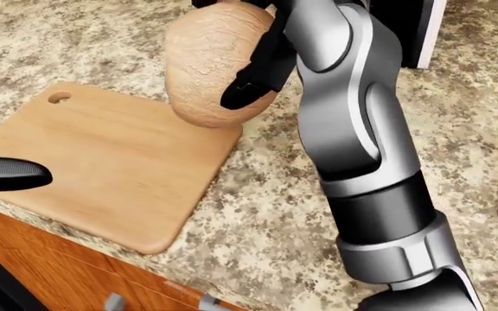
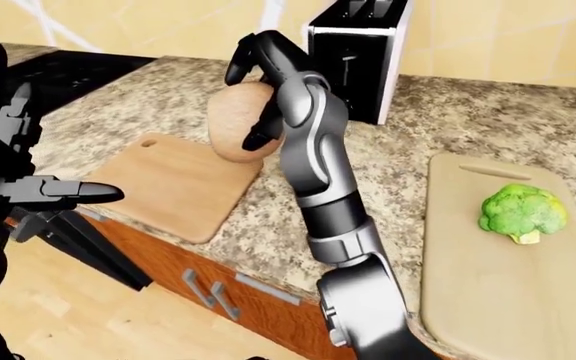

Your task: Place the broccoli and the coconut on separate cutting boards.

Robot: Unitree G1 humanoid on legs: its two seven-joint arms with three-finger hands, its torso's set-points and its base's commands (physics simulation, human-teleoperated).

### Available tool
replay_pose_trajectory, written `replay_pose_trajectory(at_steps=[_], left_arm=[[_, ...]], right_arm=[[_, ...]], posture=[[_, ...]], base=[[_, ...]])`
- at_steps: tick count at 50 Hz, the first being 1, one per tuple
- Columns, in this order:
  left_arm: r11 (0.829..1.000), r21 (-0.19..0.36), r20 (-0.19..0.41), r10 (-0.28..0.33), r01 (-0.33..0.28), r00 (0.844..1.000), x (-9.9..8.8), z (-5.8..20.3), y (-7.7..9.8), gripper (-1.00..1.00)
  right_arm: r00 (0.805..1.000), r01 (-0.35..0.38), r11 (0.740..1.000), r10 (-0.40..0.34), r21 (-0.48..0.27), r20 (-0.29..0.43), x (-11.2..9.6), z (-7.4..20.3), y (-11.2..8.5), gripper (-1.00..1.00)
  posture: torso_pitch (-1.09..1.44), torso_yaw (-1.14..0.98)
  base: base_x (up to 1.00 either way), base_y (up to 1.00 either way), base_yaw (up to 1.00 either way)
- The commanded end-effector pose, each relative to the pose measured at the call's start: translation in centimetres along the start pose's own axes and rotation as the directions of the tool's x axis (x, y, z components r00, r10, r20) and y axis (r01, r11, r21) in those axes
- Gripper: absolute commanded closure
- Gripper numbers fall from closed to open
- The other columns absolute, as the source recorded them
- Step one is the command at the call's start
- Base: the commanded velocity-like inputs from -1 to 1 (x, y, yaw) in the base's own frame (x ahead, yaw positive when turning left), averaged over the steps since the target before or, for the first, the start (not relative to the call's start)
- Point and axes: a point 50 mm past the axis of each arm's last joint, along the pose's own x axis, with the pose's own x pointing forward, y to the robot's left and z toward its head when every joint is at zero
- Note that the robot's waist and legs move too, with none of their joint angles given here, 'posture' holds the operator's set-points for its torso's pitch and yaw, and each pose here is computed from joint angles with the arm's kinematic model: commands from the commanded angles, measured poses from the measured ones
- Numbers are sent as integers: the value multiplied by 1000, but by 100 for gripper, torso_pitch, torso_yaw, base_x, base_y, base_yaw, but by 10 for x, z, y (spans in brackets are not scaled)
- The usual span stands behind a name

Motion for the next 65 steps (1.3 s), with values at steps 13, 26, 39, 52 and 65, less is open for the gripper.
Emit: replay_pose_trajectory(at_steps=[13,26,39,52,65], left_arm=[[1000,18,73,20,-21,997,-2,12,4,-100],[1000,19,69,20,-21,997,-3,11,3,-100],[1000,18,69,20,-21,997,-3,11,4,-100],[1000,21,68,21,-22,997,-3,11,3,-100],[999,22,66,23,-24,998,-3,9,4,-100]], right_arm=[[991,80,997,-79,-8,109,1,25,-11,55],[990,72,997,-72,1,119,4,29,-7,57],[991,65,998,-65,1,120,6,29,-4,58],[992,54,999,-54,3,117,5,26,1,58],[993,38,999,-38,6,111,3,23,5,44]], posture=[[0,66],[0,72],[0,79],[0,82],[0,82]], base=[[0,0,0],[0,0,0],[0,0,0],[0,0,0],[0,0,0]])
